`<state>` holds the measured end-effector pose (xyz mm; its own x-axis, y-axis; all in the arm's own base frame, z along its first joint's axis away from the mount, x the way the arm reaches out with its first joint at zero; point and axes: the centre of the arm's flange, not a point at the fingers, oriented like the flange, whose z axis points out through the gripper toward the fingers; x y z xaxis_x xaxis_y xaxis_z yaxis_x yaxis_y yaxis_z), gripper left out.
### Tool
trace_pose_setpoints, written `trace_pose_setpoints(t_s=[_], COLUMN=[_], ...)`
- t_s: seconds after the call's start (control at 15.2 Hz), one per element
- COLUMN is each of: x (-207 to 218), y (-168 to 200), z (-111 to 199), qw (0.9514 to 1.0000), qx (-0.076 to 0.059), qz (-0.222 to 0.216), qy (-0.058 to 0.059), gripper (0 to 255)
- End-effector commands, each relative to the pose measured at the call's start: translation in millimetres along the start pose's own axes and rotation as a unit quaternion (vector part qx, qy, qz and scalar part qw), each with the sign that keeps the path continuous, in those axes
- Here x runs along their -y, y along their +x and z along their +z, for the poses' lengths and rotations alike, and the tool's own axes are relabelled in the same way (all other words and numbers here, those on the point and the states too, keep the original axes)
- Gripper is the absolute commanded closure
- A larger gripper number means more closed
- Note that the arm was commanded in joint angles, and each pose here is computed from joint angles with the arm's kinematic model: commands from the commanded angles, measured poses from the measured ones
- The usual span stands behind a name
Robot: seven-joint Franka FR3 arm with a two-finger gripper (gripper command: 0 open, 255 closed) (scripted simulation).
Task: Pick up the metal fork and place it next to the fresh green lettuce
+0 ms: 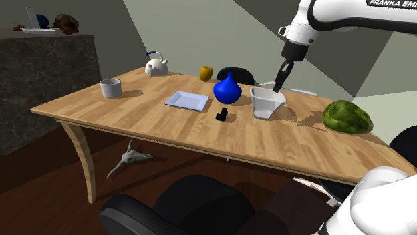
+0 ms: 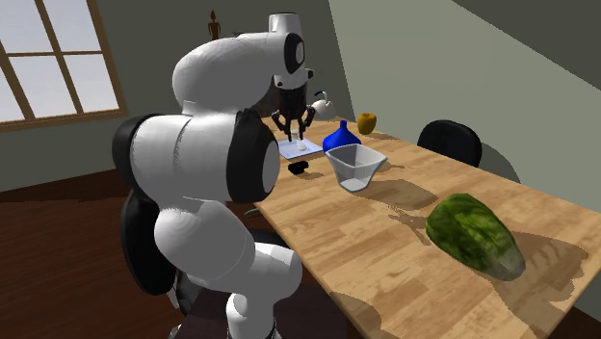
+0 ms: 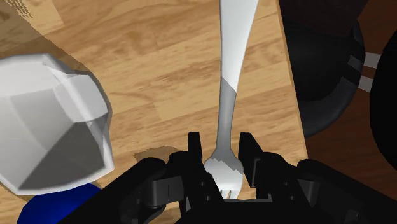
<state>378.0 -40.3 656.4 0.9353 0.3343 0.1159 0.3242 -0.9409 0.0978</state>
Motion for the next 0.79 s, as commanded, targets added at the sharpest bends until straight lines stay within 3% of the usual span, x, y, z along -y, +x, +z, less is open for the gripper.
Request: trace_pose_setpoints(t_s=[0.0,0.73], x=[-15,-116], y=[-14,-118], z=[-1,-4], qw=[1.0000,1.0000], qx=[0.000,0.000], qz=[0.000,0.000], qy=[0.000,0.000], gripper=[255,255])
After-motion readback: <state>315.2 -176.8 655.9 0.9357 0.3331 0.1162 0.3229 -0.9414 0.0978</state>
